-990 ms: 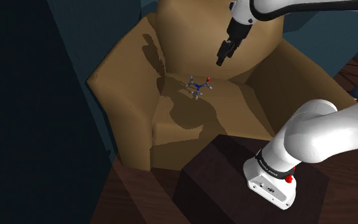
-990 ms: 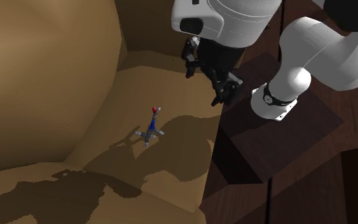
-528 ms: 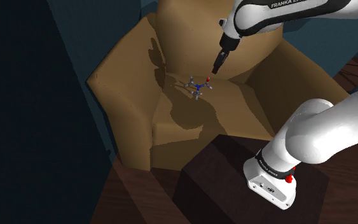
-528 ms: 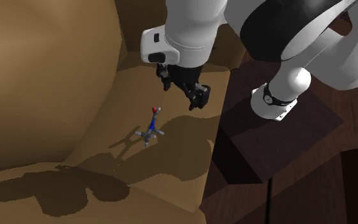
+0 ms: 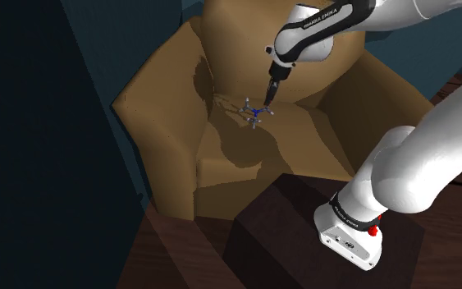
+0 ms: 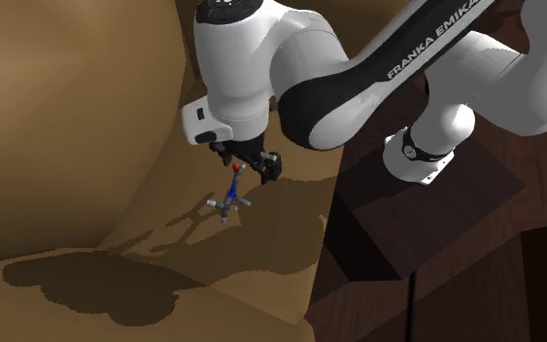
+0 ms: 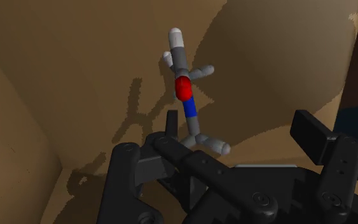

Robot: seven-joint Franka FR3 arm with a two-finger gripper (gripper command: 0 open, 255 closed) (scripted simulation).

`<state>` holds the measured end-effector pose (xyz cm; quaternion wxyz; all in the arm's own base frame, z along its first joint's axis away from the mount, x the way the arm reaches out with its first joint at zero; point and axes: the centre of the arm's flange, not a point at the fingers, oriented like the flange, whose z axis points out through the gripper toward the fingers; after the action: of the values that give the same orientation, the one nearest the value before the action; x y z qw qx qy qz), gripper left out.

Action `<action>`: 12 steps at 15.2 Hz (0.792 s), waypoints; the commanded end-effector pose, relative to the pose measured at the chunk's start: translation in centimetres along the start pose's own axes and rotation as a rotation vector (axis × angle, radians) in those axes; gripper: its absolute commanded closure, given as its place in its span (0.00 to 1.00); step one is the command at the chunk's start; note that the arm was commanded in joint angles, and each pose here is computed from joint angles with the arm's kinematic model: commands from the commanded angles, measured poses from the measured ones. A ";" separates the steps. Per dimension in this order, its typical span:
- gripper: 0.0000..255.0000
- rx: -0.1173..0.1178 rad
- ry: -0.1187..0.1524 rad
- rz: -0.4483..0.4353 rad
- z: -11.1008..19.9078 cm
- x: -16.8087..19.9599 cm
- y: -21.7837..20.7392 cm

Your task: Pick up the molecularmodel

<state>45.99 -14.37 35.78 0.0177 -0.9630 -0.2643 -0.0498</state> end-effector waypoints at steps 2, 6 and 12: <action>0.00 0.020 0.001 -0.086 3.4 0.7 2.5; 0.00 0.035 0.001 -0.144 6.4 1.6 4.0; 0.00 0.035 0.001 -0.144 9.8 1.2 4.0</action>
<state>49.86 -16.55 26.80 0.0314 -0.9410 -0.3338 -0.0467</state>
